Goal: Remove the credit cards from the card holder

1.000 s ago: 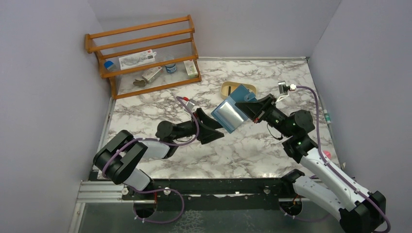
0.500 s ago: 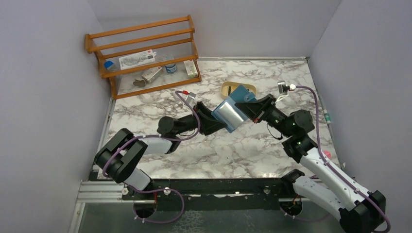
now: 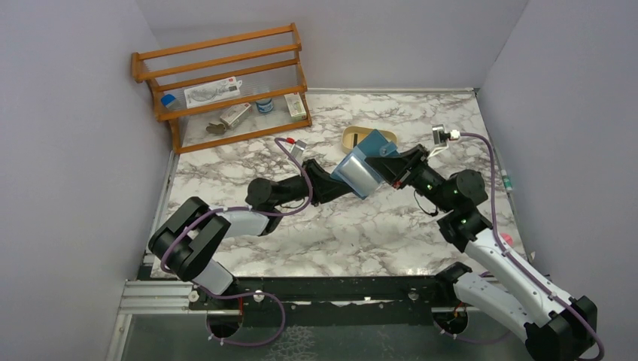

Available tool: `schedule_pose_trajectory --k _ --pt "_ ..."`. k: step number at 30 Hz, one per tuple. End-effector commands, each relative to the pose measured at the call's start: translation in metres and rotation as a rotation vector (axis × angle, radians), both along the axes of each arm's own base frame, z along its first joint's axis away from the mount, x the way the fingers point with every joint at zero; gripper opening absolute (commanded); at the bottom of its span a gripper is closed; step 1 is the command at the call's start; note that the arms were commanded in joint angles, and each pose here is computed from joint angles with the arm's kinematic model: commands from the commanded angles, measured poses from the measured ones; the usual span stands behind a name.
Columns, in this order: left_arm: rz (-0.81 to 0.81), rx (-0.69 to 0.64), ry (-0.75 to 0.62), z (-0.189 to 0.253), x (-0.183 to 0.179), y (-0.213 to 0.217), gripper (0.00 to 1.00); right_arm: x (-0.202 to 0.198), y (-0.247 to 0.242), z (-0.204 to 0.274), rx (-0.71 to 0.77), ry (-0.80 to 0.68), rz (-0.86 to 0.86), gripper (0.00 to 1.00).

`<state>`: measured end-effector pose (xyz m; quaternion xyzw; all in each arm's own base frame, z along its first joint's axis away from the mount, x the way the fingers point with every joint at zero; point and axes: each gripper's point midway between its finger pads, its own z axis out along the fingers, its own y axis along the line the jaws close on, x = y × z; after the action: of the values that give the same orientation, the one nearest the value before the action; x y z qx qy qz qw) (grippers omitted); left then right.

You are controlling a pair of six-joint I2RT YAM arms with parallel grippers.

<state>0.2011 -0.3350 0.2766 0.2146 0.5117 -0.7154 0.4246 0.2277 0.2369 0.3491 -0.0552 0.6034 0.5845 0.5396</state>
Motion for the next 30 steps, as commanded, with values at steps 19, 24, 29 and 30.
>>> schedule_pose_trajectory --k 19,24,29,30 --pt "0.327 0.523 0.423 -0.072 0.047 0.028 0.0 0.012 -0.059 -0.055 -0.526 0.053 -0.295 1.0" --pt "0.396 0.759 0.567 -0.12 0.045 0.048 0.0 0.005 -0.046 -0.062 -0.584 0.007 -0.191 1.0" --pt "0.353 0.976 0.673 -0.157 0.03 0.055 0.0 -0.001 -0.011 -0.093 -0.66 0.047 0.022 1.0" --pt "0.334 1.038 0.692 -0.166 0.026 0.056 0.0 -0.003 -0.003 -0.103 -0.684 0.062 0.058 1.0"
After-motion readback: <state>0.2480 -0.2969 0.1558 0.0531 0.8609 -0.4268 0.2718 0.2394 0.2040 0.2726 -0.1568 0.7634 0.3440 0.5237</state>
